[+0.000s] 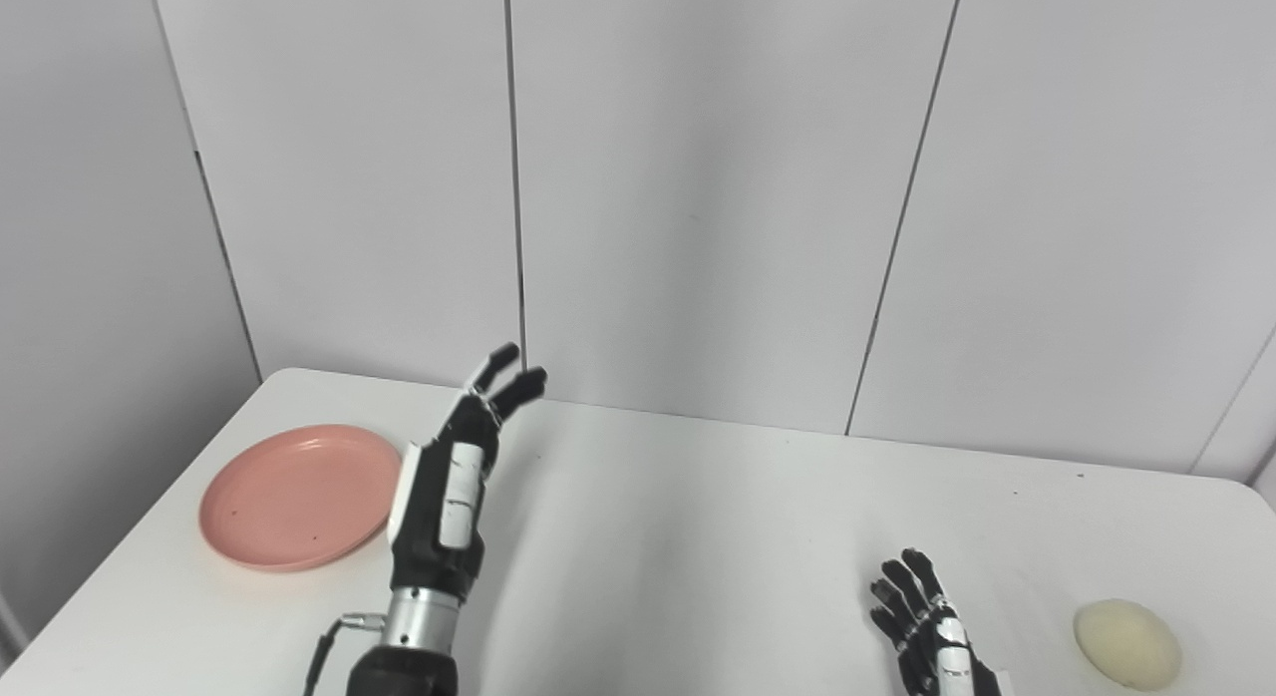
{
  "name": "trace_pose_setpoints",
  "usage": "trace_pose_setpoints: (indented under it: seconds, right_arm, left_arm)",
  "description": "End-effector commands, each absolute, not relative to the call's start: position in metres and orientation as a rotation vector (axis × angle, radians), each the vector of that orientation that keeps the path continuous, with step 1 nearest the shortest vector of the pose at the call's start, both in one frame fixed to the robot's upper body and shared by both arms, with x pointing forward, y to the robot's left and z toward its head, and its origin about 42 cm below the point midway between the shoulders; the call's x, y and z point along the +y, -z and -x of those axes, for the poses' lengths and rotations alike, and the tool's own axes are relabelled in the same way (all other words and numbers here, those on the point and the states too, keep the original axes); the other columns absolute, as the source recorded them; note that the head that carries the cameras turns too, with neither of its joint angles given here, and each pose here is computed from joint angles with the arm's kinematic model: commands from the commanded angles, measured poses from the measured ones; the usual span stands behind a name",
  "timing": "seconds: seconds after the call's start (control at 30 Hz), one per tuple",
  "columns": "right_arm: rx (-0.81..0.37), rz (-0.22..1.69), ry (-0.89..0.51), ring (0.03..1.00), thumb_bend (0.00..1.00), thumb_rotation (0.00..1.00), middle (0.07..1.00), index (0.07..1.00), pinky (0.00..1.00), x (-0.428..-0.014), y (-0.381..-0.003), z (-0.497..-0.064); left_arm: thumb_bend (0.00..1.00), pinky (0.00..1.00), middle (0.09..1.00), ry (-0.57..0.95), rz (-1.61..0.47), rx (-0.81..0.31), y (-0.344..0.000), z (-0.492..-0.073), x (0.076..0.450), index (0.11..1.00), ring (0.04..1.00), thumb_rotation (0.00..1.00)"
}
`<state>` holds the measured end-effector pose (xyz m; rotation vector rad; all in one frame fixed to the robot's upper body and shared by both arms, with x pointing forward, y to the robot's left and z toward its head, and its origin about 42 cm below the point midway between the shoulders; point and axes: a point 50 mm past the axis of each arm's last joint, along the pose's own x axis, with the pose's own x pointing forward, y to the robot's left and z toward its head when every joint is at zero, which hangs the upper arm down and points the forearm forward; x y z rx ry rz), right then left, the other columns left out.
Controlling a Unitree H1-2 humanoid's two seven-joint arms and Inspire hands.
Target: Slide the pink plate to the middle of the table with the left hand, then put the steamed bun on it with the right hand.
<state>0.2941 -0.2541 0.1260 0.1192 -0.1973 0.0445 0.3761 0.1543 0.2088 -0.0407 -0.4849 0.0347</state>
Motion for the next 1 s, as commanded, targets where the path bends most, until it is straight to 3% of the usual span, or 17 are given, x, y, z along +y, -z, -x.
trace_pose_setpoints:
  seconds: [0.0, 0.33, 0.47, 0.57, 0.7, 0.77, 0.97]
  right_arm:
    - [-0.110, -0.132, -0.021, 0.892, 0.69, 1.00, 0.899, 0.912, 0.90, -0.256, -0.097, -0.272]
    - [-0.109, -0.134, -0.027, 0.897, 0.67, 1.00, 0.902, 0.918, 0.91, -0.259, -0.096, -0.272]
    - [-0.108, -0.133, -0.029, 0.891, 0.68, 1.00, 0.895, 0.914, 0.90, -0.260, -0.096, -0.273]
    - [-0.108, -0.130, -0.029, 0.894, 0.68, 1.00, 0.895, 0.918, 0.90, -0.260, -0.096, -0.273]
    - [-0.104, -0.132, -0.026, 0.897, 0.67, 1.00, 0.891, 0.918, 0.91, -0.261, -0.095, -0.273]
    - [-0.101, -0.134, -0.024, 0.895, 0.67, 1.00, 0.889, 0.917, 0.91, -0.262, -0.095, -0.273]
    - [-0.100, -0.134, -0.026, 0.883, 0.68, 1.00, 0.876, 0.906, 0.89, -0.263, -0.095, -0.274]
  left_arm:
    - [0.91, 0.95, 0.788, -0.056, 0.012, -0.556, -0.236, -0.386, 0.173, 0.871, 0.827, 0.98]
    - [0.86, 0.85, 0.801, -0.213, -0.184, -0.605, -0.249, -0.401, 0.244, 0.834, 0.799, 1.00]
    - [0.85, 0.86, 0.815, -0.300, -0.237, -0.613, -0.248, -0.406, 0.275, 0.831, 0.813, 1.00]
    - [0.84, 0.86, 0.847, -0.397, -0.227, -0.612, -0.234, -0.415, 0.305, 0.895, 0.833, 1.00]
    - [0.82, 0.97, 0.912, -0.482, -0.215, -0.592, -0.222, -0.423, 0.335, 0.940, 0.902, 1.00]
    - [0.81, 0.98, 0.919, -0.530, -0.216, -0.575, -0.217, -0.424, 0.350, 0.939, 0.914, 1.00]
    - [0.88, 0.91, 0.931, -0.630, -0.199, -0.510, -0.205, -0.424, 0.382, 0.891, 0.921, 1.00]
